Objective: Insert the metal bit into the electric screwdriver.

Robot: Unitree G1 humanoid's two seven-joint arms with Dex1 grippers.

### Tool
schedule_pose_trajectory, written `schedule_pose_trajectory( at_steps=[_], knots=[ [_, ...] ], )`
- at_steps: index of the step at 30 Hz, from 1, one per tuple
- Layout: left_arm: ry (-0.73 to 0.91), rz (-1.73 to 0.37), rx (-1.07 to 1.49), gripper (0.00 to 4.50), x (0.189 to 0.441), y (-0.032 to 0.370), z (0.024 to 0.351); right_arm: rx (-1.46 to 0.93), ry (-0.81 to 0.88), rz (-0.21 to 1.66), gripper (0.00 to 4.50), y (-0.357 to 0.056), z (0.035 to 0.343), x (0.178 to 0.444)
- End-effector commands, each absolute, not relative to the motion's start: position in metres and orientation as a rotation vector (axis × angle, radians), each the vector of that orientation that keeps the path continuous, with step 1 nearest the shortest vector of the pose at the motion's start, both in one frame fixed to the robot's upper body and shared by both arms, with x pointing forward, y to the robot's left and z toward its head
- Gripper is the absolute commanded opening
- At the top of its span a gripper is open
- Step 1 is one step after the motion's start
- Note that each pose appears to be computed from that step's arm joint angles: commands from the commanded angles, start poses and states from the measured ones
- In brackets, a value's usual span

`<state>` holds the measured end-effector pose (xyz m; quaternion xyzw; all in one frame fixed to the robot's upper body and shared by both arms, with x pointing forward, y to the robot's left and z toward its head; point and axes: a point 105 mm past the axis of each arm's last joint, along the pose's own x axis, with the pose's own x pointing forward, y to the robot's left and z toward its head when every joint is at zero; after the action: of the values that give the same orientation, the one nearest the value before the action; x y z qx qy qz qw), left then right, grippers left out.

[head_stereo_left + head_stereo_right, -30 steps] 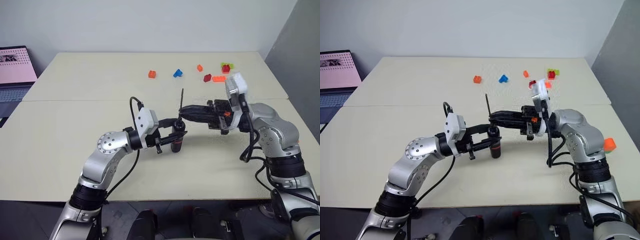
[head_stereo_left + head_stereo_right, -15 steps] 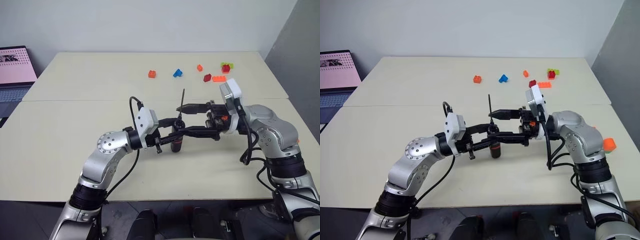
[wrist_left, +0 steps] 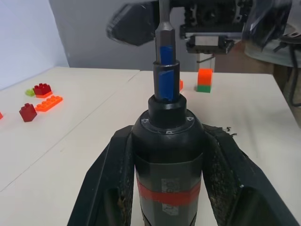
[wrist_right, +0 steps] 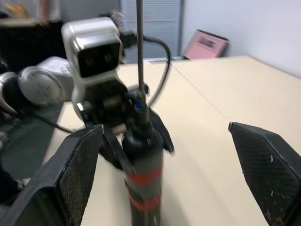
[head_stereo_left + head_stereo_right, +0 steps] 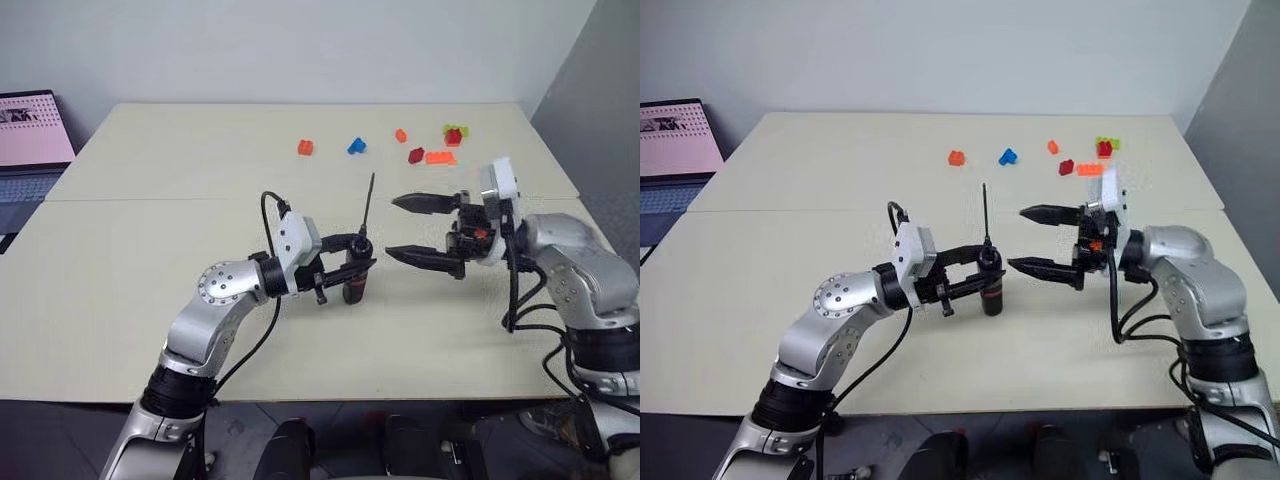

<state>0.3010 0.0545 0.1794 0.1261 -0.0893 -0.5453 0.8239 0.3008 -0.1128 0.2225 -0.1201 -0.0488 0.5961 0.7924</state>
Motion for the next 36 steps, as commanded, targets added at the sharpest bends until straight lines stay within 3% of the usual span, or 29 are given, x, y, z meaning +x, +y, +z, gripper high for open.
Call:
schedule_pose_trajectory(
  at_steps=[1, 6, 11, 15, 25, 27, 33, 36],
  knots=[
    [-0.238, -1.036, 0.516, 1.64, 0.318, 0.066, 0.206, -0.363, -0.131, 1.196, 4.50, -0.128, 0.237, 0.296],
    [-0.151, -0.970, 0.913, 1.64, 0.343, 0.087, 0.217, -0.511, -0.033, 1.085, 4.50, -0.160, 0.242, 0.296],
    [0.002, -1.023, 1.258, 1.64, 0.362, 0.098, 0.181, -0.697, 0.050, 1.091, 4.50, -0.176, 0.254, 0.279],
    [0.081, -1.100, 1.308, 1.64, 0.373, 0.086, 0.150, -0.788, 0.079, 1.198, 4.50, -0.160, 0.250, 0.257],
    [0.181, -1.246, 1.283, 1.64, 0.373, 0.062, 0.107, -0.817, 0.077, 1.219, 4.50, -0.148, 0.244, 0.257],
    [0.181, -1.234, 1.266, 2.34, 0.374, 0.061, 0.108, -0.821, 0.079, 1.201, 4.50, -0.150, 0.245, 0.261],
    [0.191, -1.252, 1.200, 3.50, 0.367, 0.061, 0.113, -0.827, 0.088, 1.189, 4.50, -0.153, 0.245, 0.266],
    [0.126, -1.214, 1.080, 4.15, 0.363, 0.065, 0.144, -0.829, 0.085, 1.177, 4.50, -0.155, 0.246, 0.269]
  ],
)
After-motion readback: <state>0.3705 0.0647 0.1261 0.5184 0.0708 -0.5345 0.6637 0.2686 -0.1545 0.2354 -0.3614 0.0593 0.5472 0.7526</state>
